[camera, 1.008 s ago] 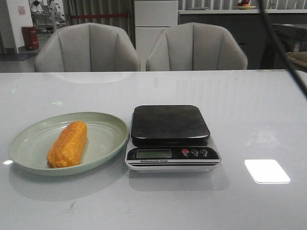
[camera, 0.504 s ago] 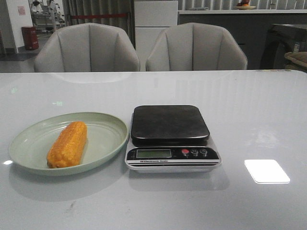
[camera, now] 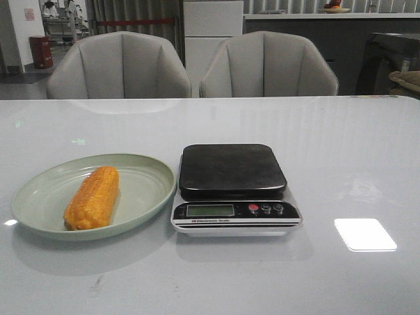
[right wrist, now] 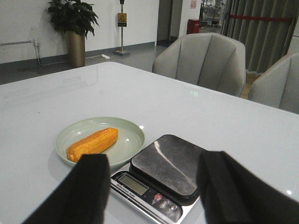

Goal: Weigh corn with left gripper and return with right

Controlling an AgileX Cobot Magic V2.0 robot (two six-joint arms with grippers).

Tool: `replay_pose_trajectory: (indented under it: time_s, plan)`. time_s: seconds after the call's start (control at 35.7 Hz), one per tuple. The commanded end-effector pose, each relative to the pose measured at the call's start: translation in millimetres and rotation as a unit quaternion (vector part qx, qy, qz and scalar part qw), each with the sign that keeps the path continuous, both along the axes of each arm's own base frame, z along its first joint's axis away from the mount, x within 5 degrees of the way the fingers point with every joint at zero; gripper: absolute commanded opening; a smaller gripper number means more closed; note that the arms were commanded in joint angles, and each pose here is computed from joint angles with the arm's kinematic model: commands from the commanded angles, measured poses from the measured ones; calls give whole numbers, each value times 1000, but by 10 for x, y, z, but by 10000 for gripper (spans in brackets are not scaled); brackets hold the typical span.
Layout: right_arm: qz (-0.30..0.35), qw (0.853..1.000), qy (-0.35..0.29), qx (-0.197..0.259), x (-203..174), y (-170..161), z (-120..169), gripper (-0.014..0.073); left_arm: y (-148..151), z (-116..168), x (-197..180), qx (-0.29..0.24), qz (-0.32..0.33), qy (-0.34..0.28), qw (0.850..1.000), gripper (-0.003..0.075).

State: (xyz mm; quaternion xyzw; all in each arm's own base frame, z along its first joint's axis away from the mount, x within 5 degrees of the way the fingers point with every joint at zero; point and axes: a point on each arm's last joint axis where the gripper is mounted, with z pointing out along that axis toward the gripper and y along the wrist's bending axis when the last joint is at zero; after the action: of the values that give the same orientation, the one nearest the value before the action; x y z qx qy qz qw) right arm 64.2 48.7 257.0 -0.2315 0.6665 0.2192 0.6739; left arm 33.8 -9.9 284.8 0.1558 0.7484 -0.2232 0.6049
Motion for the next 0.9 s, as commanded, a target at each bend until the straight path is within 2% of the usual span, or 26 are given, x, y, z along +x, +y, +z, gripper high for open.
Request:
replay_pose_trajectory:
  time_s: [0.0, 0.03, 0.06, 0.17, 0.53, 0.67, 0.87]
  plan:
    - [8, 998, -60, 29, -15, 9, 175, 283, -15, 143, -8, -26, -9, -38, 999, 142]
    - [7, 998, -59, 28, -15, 8, 172, 176, -15, 143, -8, -26, -9, -38, 999, 142]
    - [7, 998, -57, 27, -14, 8, 170, 113, -15, 143, -8, -26, -9, -38, 999, 142]
    - [7, 998, -57, 27, -14, 8, 167, 194, -15, 143, -8, -26, -9, -38, 999, 142]
    - [7, 998, -57, 27, -14, 8, 167, 193, -40, 91, 31, -16, 2, -21, 1000, 142]
    - [7, 998, -57, 27, -14, 8, 167, 193, -69, 1, 34, -49, 20, 21, 998, 142]
    - [7, 998, -57, 27, -14, 8, 167, 193, 3, -144, 105, -27, 126, 24, 991, 115]
